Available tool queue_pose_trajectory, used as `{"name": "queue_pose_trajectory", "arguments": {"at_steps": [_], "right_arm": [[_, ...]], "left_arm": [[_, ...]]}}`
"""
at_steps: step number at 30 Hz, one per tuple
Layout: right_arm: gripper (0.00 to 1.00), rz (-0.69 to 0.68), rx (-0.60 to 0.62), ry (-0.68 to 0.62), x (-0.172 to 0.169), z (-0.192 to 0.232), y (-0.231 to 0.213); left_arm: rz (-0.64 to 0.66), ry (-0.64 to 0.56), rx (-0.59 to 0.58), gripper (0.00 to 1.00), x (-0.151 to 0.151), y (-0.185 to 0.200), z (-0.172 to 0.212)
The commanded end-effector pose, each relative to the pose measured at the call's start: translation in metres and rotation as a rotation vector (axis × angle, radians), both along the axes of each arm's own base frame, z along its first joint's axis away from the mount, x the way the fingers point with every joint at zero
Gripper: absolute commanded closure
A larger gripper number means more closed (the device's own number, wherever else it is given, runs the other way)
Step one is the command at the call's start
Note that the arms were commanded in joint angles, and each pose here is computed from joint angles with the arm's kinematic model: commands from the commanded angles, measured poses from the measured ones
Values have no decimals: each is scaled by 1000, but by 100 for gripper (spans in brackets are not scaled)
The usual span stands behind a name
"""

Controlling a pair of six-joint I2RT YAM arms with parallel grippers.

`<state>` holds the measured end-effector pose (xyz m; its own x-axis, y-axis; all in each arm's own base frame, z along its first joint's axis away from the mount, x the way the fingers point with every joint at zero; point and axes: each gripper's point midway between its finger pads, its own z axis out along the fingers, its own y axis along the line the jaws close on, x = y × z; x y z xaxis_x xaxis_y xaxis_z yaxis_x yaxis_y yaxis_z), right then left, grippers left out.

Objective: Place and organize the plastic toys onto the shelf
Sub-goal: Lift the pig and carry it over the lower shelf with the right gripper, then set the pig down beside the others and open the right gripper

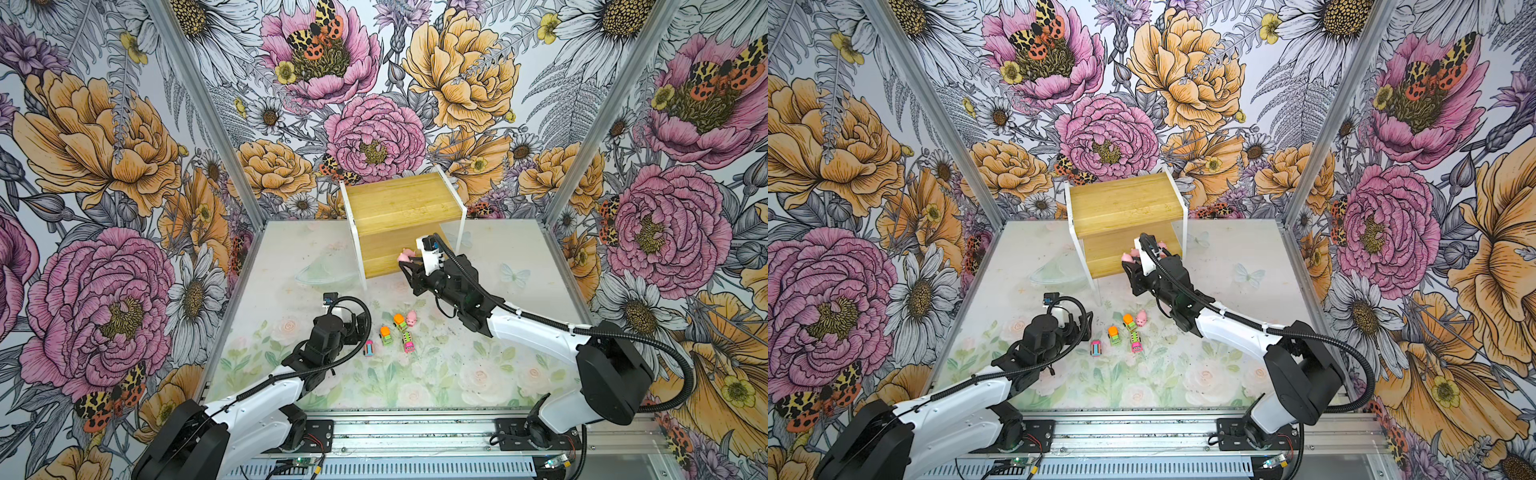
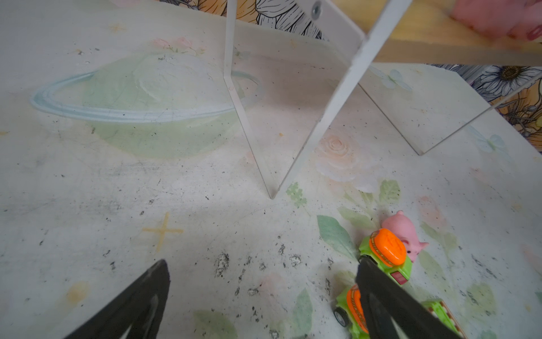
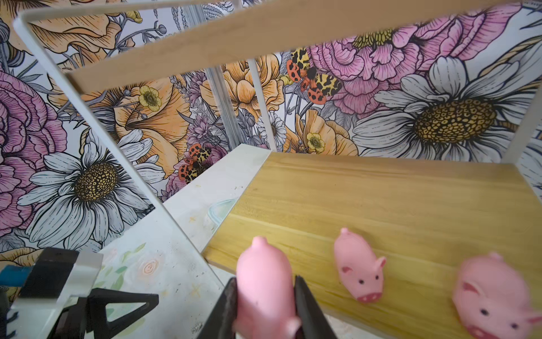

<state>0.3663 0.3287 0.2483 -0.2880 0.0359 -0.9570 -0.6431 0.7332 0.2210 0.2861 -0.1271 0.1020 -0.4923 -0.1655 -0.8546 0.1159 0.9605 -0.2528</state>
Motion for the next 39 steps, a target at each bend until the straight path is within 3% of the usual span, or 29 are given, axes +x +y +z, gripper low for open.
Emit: {"name": "queue_pose_trajectory", "arguments": {"at_steps": [1,7,18,39], "right_arm": [[68,-12,-26,-4,8,-3,12],[68,-73,-42,-12,16,-6,27],[68,-244,-58,42,41,-23,16],[67,-267,-107,101,50,-52,35]], "left_arm": [[7,13,-16,1,-3,2,-3],[3,9,-15,1,-3,2,0],[-2,3,-11,1,-4,3,2],[-1,1,-13,1,-4,3,2]]}}
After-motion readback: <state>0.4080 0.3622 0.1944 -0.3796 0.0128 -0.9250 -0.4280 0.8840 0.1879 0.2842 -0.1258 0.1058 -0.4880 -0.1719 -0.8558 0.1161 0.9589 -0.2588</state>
